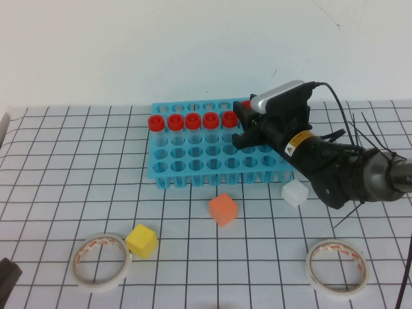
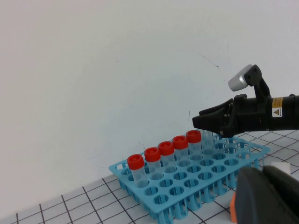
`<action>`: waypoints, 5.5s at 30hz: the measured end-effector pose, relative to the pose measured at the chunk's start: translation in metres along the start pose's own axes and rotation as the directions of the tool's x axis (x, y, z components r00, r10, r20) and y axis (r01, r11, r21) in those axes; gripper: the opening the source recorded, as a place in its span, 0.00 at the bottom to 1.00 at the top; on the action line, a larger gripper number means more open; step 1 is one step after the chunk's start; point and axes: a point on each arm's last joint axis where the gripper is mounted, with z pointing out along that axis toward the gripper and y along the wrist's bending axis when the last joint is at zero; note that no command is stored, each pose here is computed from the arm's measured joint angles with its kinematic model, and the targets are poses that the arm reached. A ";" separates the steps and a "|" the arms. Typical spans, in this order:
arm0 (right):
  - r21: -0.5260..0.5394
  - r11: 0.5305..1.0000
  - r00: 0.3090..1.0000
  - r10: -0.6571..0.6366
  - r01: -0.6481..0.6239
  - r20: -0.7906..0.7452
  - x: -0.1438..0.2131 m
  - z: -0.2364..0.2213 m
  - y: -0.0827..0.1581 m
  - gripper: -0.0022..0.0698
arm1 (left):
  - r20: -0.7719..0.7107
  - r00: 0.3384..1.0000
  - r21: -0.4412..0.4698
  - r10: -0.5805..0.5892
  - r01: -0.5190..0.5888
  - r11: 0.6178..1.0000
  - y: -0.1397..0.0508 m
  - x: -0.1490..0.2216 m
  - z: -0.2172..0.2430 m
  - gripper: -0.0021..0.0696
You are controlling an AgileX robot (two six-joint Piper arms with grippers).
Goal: Place the test tubes
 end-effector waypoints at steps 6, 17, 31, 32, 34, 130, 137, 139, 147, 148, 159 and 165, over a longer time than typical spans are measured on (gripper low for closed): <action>0.000 1.000 1.000 0.000 0.000 -0.002 0.000 0.000 0.000 0.43 | 0.000 1.000 0.000 -0.003 0.003 1.000 0.000 0.000 0.000 0.03; 0.002 1.000 0.999 0.016 -0.016 0.029 -0.045 -0.018 0.001 0.63 | 0.000 1.000 0.000 0.001 -0.001 1.000 0.000 0.000 0.000 0.03; -0.144 0.989 0.993 -0.021 0.038 0.113 -0.171 -0.198 0.031 0.05 | 0.000 1.000 0.000 0.001 -0.001 1.000 0.000 0.000 0.000 0.03; -0.157 0.987 0.992 -0.027 0.046 0.125 -0.178 -0.212 0.034 0.04 | 0.000 1.000 0.000 0.001 -0.001 1.000 0.000 0.000 0.000 0.03; -0.154 0.985 0.987 -0.060 0.083 0.152 -0.191 -0.240 0.037 0.04 | 0.000 1.000 0.000 0.001 -0.001 1.000 0.000 0.000 0.000 0.03; 0.582 0.808 0.947 0.254 -0.097 -0.195 -0.013 -0.441 0.012 0.03 | 0.168 0.983 -0.041 -0.073 0.081 0.996 0.004 -0.015 -0.002 0.03; 0.582 0.808 0.947 0.254 -0.097 -0.195 -0.013 -0.441 0.012 0.03 | 0.089 0.994 -0.126 -0.058 0.069 0.990 -0.003 0.005 -0.001 0.03; 0.582 0.808 0.947 0.254 -0.097 -0.195 -0.013 -0.441 0.012 0.03 | -0.007 0.994 -0.180 -0.107 0.104 0.978 -0.002 0.018 -0.001 0.03; 0.582 0.808 0.947 0.254 -0.097 -0.195 -0.013 -0.441 0.012 0.03 | -0.230 0.964 -0.395 -0.135 0.035 0.918 0.008 0.044 -0.007 0.03; 0.582 0.808 0.947 0.254 -0.097 -0.195 -0.013 -0.441 0.012 0.03 | -0.254 0.961 -0.394 -0.109 0.000 0.919 0.008 0.045 -0.007 0.03; 0.582 0.808 0.947 0.254 -0.097 -0.195 -0.013 -0.441 0.012 0.03 | -0.407 0.913 -0.391 -0.039 -0.135 0.911 0.009 0.070 -0.012 0.03; 0.582 0.808 0.947 0.254 -0.097 -0.195 -0.013 -0.441 0.012 0.03 | -0.354 0.934 -0.420 -0.049 -0.112 0.900 0.008 0.074 -0.015 0.03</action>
